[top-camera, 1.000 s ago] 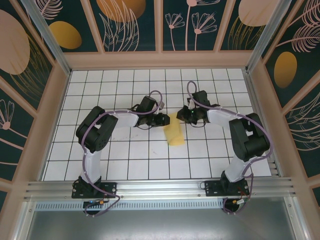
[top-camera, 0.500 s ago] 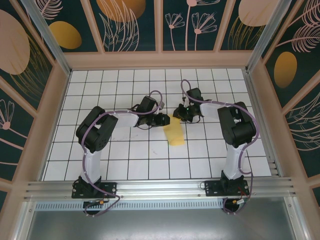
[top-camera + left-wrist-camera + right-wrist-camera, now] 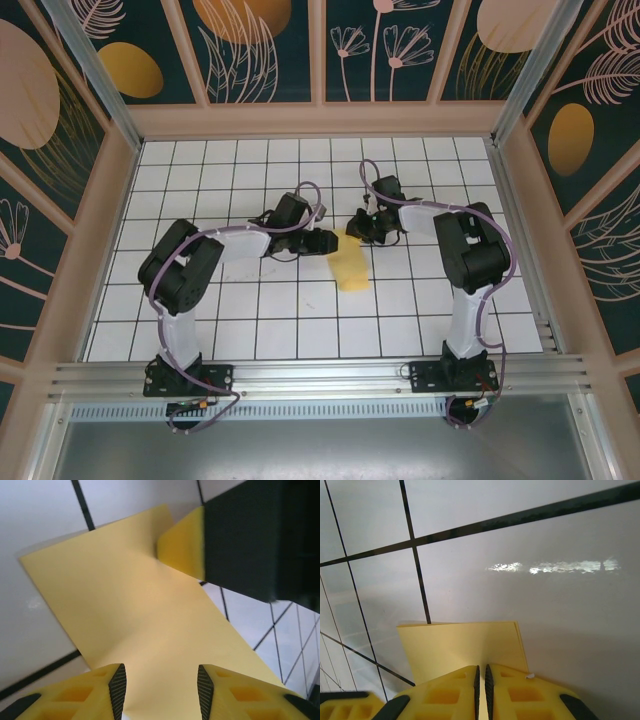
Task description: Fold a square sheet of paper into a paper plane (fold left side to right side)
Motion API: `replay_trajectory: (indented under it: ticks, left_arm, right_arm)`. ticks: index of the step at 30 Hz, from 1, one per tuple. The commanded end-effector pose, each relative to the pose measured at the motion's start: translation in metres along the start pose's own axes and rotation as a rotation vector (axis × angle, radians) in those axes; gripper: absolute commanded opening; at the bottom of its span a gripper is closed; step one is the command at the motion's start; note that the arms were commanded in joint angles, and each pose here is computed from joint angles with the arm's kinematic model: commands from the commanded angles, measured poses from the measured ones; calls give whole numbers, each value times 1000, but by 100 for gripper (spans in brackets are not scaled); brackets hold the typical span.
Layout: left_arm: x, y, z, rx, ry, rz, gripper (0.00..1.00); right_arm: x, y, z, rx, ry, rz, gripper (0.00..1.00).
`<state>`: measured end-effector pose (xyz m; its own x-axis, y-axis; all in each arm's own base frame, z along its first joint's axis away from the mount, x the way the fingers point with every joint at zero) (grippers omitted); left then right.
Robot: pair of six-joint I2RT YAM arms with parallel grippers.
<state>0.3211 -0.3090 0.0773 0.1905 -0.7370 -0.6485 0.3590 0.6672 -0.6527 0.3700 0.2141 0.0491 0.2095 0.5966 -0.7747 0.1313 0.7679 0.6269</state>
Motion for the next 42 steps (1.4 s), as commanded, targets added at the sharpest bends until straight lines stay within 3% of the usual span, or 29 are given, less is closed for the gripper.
replay_trajectory:
  ticks: [1,17,31,42]
  left_arm:
    - [-9,-17,-1,46,-14,-82,45]
    - [23,-8,-23,35,73,-77,44]
    - [26,-7,-51,97,151,-44,44]
    - [27,-23,-59,135,146,-61,44]
  right_arm:
    - [12,-26,-15,32,56,-97,17]
    - [16,-27,-18,34,73,-113,17]
    - [20,-31,-22,46,88,-139,17]
    - [22,-31,-24,49,95,-140,17]
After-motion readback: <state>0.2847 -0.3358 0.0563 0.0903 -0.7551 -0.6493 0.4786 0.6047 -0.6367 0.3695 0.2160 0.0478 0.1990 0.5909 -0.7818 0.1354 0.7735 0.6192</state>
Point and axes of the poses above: each hand's point on the last joint's axis, 136 mm out from that joint toward the fingers, its own x axis out along the fingers, its own y axis along the line the jaws close on, z = x × y, the point moved 4 cm from there along -x, back along the fingers, and after that the axes turned 5 degrees about x, right-handed, at the moved point
